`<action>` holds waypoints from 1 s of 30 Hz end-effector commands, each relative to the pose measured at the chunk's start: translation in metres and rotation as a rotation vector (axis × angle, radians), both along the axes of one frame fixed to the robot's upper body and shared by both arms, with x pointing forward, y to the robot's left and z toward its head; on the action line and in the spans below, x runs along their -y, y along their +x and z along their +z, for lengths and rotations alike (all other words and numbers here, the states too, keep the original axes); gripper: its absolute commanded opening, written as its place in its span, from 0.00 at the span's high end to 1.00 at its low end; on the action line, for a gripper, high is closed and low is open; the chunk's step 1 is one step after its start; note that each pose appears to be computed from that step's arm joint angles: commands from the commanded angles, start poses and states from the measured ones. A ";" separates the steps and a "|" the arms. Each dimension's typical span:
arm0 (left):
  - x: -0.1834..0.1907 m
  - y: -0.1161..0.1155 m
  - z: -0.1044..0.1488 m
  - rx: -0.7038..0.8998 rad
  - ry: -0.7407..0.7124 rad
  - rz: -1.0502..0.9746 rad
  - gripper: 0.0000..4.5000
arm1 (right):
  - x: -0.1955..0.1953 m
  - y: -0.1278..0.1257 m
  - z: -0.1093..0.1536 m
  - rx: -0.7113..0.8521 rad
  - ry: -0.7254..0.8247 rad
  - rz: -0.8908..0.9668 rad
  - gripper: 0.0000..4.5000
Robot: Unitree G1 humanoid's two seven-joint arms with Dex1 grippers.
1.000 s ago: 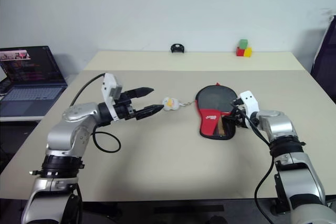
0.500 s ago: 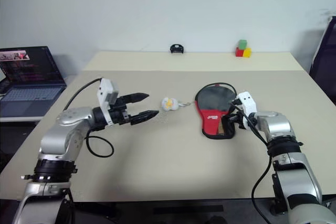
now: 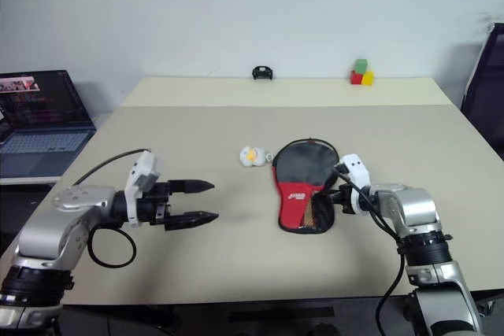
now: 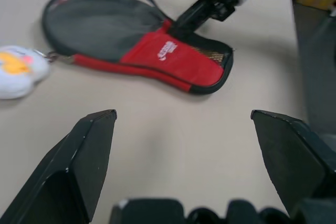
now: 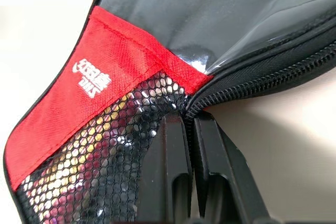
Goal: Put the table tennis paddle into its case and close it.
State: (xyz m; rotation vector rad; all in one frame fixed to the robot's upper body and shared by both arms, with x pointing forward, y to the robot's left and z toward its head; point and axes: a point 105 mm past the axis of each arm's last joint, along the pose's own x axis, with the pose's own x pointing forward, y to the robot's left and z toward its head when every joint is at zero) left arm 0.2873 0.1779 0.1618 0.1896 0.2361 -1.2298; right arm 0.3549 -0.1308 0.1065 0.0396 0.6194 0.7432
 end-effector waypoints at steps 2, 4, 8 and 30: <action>0.006 -0.016 0.006 0.021 0.024 -0.080 0.00 | -0.029 -0.019 0.011 0.013 0.058 0.093 1.00; 0.006 -0.020 0.004 0.009 0.030 -0.089 0.00 | -0.036 -0.030 0.009 -0.005 0.076 0.102 1.00; 0.005 -0.024 0.002 -0.003 0.033 -0.090 0.00 | -0.044 -0.051 0.004 -0.038 0.093 0.105 1.00; 0.011 -0.025 0.000 -0.002 0.042 -0.098 0.00 | -0.029 -0.104 -0.018 -0.176 0.131 -0.032 1.00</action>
